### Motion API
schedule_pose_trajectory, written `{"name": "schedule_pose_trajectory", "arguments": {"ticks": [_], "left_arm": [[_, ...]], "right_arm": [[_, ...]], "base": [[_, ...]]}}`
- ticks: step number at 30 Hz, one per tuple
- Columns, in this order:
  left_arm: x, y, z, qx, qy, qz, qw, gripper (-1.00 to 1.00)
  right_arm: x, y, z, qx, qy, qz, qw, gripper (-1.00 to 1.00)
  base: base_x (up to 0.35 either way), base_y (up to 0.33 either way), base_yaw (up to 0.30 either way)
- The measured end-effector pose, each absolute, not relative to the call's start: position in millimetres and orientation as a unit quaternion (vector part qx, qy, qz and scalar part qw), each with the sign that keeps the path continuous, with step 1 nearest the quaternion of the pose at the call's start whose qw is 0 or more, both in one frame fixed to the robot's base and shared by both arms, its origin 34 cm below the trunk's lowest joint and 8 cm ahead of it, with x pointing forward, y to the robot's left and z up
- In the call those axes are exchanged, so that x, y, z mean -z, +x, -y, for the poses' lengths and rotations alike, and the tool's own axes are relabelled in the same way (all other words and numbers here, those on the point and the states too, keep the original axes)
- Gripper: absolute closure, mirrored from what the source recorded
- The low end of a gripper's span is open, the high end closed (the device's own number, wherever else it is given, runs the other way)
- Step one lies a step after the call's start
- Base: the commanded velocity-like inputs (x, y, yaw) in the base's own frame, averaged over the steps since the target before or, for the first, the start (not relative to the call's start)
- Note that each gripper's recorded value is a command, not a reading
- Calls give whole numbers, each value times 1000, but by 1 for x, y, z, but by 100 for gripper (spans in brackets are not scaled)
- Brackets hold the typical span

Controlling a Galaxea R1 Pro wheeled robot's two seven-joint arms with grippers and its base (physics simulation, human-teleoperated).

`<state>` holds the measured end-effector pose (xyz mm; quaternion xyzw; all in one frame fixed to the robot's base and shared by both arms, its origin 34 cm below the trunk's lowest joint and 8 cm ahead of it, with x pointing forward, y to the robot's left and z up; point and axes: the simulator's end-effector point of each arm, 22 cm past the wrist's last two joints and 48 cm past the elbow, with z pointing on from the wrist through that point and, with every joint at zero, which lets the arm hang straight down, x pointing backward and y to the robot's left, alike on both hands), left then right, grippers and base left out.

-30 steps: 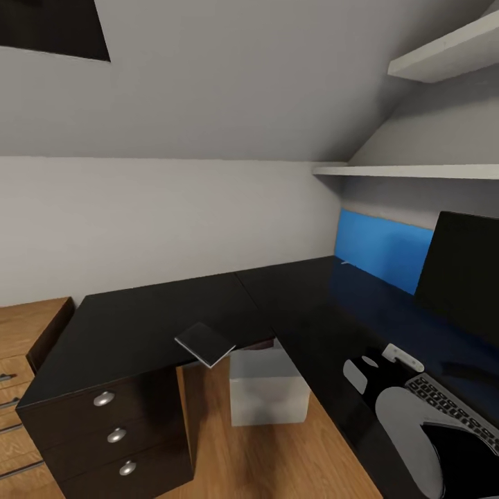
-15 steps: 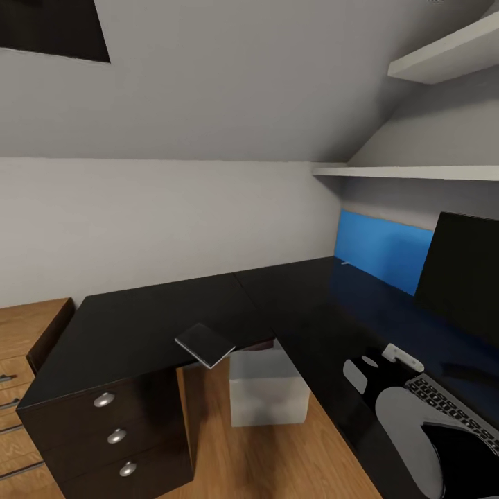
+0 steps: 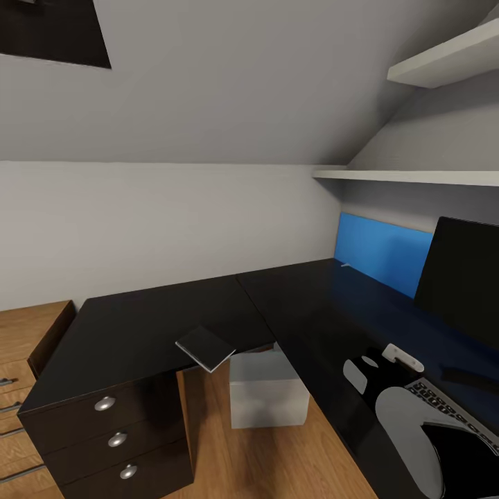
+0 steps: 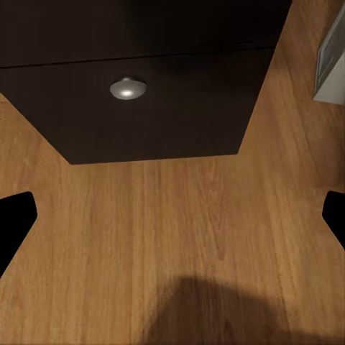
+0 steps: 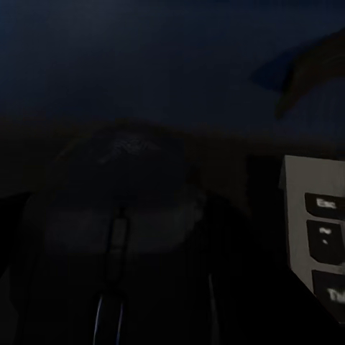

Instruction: In the bedroom, organize the workspace by keeping the computer under the desk, ensuring the monitor is on the desk, placing the keyboard on the desk next to the monitor, placing the mouse on the desk next to the keyboard, moving the folder from the swivel chair onto the desk next to the mouse, stacking the notebook on top of the folder with the pen on top of the notebook, and positioning the swivel chair next to the desk.

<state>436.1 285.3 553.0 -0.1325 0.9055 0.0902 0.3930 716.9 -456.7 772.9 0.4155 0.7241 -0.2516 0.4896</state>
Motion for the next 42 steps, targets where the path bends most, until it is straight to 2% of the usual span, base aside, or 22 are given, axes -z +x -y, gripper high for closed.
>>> {"name": "schedule_pose_trajectory", "arguments": {"ticks": [2,3,29,42], "left_arm": [[-553,436,-285,-90,-133,-905,393,-100],[-553,436,-285,-90,-133,-905,393,-100],[-552,436,-285,-90,-132,-906,392,-100],[-533,416,-293,-106,-124,-916,365,-100]], "right_arm": [[-773,717,456,251,416,-724,489,100],[-773,717,456,251,415,-724,490,-100],[-777,722,447,243,415,-722,498,-100],[-773,728,418,230,402,-732,499,-100]], "base": [[0,0,0],[0,0,0],[0,0,1],[0,0,228]]}}
